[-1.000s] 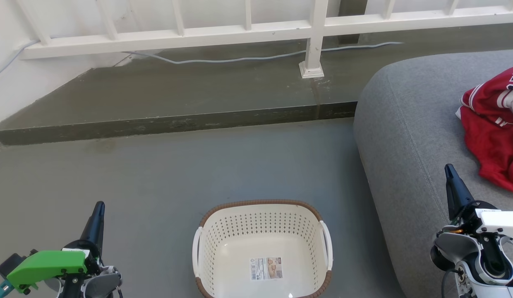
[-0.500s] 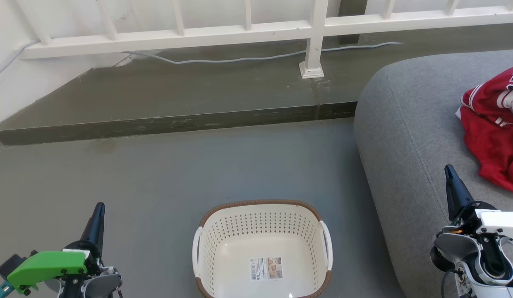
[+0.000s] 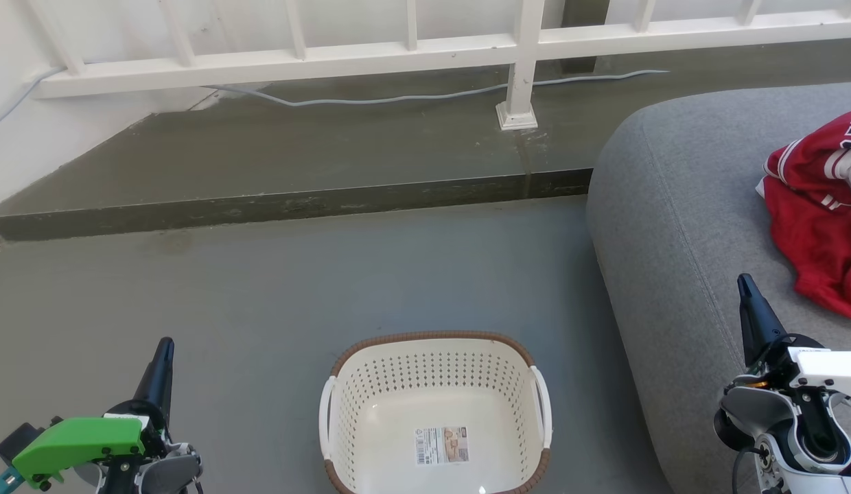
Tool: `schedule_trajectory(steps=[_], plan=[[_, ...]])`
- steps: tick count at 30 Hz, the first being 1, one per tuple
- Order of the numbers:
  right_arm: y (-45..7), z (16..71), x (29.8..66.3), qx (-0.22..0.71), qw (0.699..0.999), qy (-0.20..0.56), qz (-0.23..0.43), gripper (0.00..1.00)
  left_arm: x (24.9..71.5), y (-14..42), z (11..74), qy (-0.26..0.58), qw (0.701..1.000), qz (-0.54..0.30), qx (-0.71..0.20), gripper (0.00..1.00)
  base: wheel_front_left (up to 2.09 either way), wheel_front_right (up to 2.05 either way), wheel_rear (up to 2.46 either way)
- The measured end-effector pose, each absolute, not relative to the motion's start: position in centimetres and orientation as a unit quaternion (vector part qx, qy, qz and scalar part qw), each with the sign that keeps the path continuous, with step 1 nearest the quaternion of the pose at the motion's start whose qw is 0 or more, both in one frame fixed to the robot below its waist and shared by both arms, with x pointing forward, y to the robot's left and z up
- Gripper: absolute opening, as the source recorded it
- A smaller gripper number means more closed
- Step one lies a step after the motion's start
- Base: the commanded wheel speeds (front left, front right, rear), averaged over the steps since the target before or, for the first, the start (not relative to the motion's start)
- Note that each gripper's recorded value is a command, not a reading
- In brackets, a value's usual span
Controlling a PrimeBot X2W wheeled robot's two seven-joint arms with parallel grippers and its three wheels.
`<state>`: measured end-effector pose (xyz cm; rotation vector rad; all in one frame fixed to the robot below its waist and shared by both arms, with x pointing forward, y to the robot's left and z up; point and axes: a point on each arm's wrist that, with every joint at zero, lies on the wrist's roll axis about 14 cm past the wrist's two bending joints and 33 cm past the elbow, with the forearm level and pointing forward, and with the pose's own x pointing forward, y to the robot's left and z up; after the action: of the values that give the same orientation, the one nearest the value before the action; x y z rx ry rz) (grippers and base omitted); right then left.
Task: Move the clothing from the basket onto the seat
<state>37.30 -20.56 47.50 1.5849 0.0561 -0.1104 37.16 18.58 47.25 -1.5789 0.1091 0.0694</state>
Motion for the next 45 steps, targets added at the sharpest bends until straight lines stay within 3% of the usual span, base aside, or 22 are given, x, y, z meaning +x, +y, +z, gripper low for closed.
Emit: schedule_trajectory(steps=[45], plan=[[-20.54, 47.38, 37.27, 0.712, 0.700, 0.028, -0.049, 0.00, 37.19, 18.54, 47.25, 0.048, 0.702, 0.029, -0.710, 0.00, 0.00, 0.00, 0.00]])
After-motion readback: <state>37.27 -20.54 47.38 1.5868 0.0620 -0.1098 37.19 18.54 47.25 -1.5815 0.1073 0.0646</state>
